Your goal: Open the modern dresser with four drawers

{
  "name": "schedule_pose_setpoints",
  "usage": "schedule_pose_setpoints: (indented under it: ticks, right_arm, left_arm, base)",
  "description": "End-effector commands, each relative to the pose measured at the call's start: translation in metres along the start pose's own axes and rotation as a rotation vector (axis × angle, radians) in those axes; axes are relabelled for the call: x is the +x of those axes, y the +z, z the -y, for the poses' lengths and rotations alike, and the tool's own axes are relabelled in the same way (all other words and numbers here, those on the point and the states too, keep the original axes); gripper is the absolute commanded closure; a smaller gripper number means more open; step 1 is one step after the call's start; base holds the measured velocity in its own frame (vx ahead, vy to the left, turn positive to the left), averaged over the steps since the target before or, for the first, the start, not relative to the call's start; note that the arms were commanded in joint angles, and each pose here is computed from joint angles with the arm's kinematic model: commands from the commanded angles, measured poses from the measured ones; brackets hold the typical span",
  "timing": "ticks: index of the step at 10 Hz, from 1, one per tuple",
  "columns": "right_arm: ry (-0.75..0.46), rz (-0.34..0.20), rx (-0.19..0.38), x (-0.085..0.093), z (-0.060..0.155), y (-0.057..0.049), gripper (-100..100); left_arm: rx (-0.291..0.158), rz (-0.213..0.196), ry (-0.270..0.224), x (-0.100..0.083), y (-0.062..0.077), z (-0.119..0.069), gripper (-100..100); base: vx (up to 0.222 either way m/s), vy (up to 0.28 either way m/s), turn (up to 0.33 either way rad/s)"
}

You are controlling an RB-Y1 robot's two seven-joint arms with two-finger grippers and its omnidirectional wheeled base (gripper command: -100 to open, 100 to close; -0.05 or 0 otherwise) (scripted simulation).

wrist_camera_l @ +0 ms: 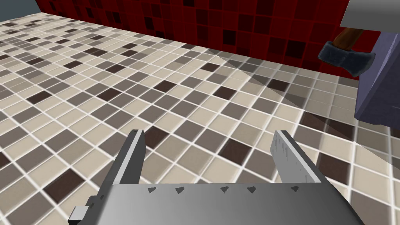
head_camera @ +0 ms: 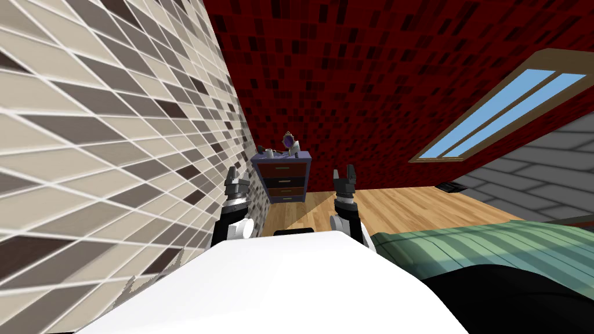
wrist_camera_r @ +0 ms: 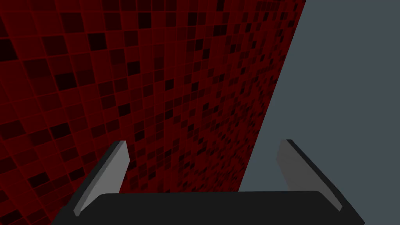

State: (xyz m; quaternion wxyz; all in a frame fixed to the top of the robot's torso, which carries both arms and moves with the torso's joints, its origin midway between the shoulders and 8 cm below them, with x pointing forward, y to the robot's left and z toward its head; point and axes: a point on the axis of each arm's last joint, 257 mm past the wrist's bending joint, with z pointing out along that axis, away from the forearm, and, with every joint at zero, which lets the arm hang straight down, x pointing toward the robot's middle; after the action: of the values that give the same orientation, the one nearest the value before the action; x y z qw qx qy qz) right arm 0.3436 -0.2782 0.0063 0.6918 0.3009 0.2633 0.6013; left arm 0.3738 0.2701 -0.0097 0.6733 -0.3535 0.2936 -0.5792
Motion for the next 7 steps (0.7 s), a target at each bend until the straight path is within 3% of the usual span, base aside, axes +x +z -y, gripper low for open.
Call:
schedule_pose_setpoints:
  ticks: [1, 7]
  right_arm:
    - [0.000, 0.000, 0.000, 0.0000, 0.0000, 0.0000, 0]
    - [0.000, 0.000, 0.000, 0.0000, -0.0002, 0.0001, 0]
  left_arm:
    - [0.000, 0.000, 0.000, 0.0000, 0.0000, 0.0000, 0]
    - [0.000, 0.000, 0.000, 0.0000, 0.0000, 0.0002, 0]
  base:
    - [0.000, 0.000, 0.000]
    - [0.000, 0.000, 0.000]
